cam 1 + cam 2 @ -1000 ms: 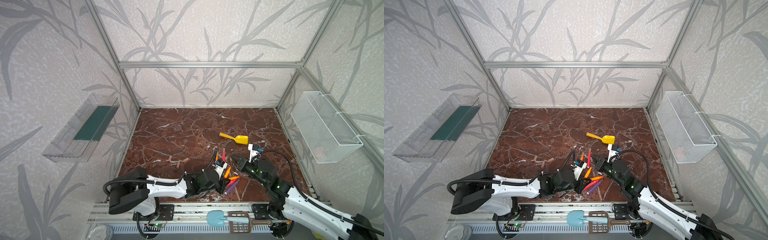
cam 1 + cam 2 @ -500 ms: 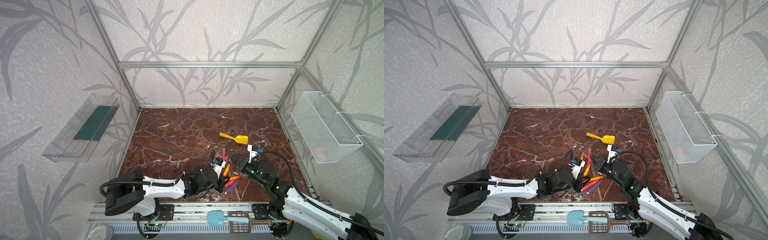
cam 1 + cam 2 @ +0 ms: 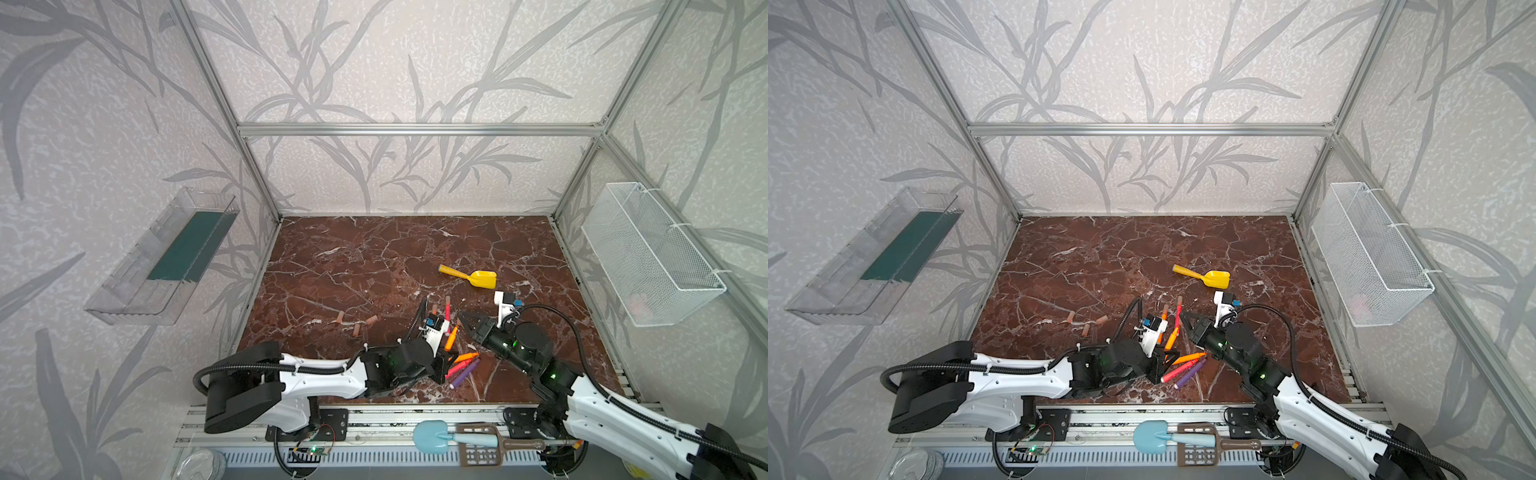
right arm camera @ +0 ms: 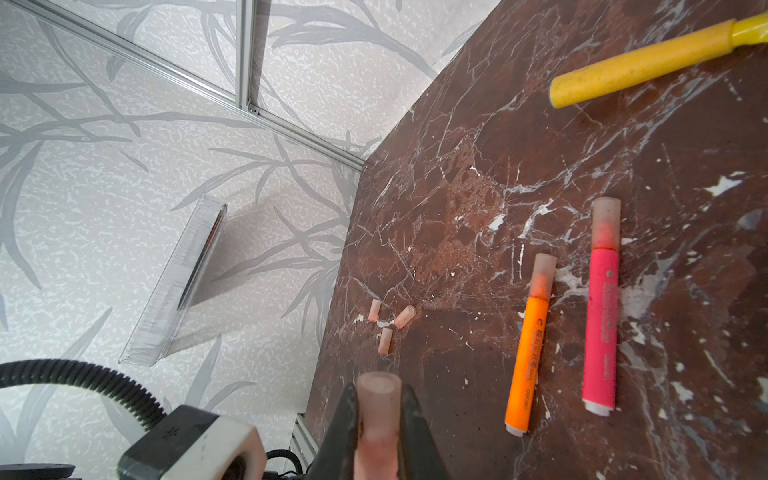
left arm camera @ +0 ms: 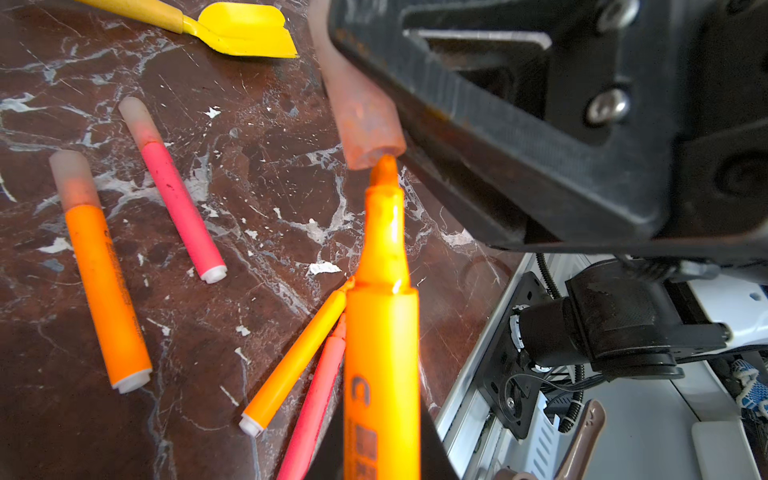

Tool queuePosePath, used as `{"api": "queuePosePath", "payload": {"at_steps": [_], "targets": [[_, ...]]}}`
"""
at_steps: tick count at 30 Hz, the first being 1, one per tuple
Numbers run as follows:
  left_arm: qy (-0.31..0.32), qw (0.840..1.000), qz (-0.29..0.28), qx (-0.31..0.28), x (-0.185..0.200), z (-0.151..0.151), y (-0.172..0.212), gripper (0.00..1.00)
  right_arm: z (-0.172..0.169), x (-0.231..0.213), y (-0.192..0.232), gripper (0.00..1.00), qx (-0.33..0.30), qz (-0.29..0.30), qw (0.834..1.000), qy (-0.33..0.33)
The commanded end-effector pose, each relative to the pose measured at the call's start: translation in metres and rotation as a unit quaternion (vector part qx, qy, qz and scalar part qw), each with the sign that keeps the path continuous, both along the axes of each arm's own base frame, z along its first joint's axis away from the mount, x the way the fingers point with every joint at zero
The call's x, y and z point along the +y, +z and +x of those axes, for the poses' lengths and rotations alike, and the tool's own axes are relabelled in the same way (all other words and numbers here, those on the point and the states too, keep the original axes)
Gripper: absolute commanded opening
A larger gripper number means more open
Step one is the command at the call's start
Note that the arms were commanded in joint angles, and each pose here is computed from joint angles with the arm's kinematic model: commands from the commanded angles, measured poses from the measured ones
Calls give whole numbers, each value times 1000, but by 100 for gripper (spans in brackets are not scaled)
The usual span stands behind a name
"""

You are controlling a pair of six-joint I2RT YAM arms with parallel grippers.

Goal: Insert the pens into the pen caps
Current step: 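Align the pink cap over the orange highlighter tip with the right gripper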

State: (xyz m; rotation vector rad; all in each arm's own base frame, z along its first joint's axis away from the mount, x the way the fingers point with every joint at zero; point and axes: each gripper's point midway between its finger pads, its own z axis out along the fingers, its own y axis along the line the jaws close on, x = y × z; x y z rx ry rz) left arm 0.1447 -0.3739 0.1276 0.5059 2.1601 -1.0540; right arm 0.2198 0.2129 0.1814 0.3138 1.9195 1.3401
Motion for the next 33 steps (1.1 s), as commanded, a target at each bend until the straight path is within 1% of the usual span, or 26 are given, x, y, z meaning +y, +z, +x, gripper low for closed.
{"api": "queuePosePath", "payload": {"at_steps": [1, 11, 15, 20, 33], "targets": [[3, 1000, -7, -8, -2, 1, 5, 0, 0, 1, 7, 2, -11, 13, 1000, 4], [7, 1000, -7, -10, -2, 3, 3, 0, -1, 3, 10, 2, -12, 17, 1000, 8], [18, 999, -22, -17, -1, 7, 3, 0, -2, 4, 10, 2, -13, 18, 1000, 9], [16, 999, -22, -17, -3, 7, 3, 0, -1, 5, 8, 2, -12, 15, 1000, 9], [13, 1000, -20, -12, 1, 4, -2, 0, 4, -3, 16, 2, -27, 16, 999, -15]]}}
